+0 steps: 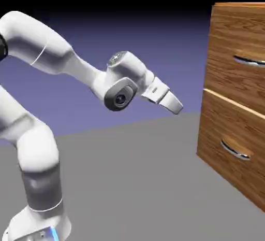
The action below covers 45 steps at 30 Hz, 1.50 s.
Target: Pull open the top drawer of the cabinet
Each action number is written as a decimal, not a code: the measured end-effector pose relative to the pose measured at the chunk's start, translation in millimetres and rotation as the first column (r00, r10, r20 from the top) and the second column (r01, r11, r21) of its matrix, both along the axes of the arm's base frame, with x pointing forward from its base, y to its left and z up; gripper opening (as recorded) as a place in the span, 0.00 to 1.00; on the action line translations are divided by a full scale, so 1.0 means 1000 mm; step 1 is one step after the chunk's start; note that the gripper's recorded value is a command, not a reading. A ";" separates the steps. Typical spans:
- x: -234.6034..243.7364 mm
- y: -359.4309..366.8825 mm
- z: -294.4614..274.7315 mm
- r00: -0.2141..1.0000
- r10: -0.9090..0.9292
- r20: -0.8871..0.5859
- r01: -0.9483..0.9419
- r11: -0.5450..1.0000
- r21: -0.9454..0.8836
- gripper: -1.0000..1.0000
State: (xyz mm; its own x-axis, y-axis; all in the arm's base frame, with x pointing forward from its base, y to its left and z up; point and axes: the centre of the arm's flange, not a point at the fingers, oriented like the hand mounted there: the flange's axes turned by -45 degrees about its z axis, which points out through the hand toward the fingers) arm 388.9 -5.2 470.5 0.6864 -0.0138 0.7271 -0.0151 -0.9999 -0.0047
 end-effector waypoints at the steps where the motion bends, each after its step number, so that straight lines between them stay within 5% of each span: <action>1: -0.001 -0.008 0.010 0.999 -0.047 0.014 0.046 0.998 0.031 0.50; 17: -0.050 -0.070 0.151 0.796 -0.590 0.135 0.427 0.705 0.566 0.50; 31: -0.061 -0.030 0.219 0.642 -0.751 0.154 0.279 0.416 0.865 0.50; 45: 0.024 0.020 0.207 0.642 -0.752 0.145 0.067 0.244 0.967 0.50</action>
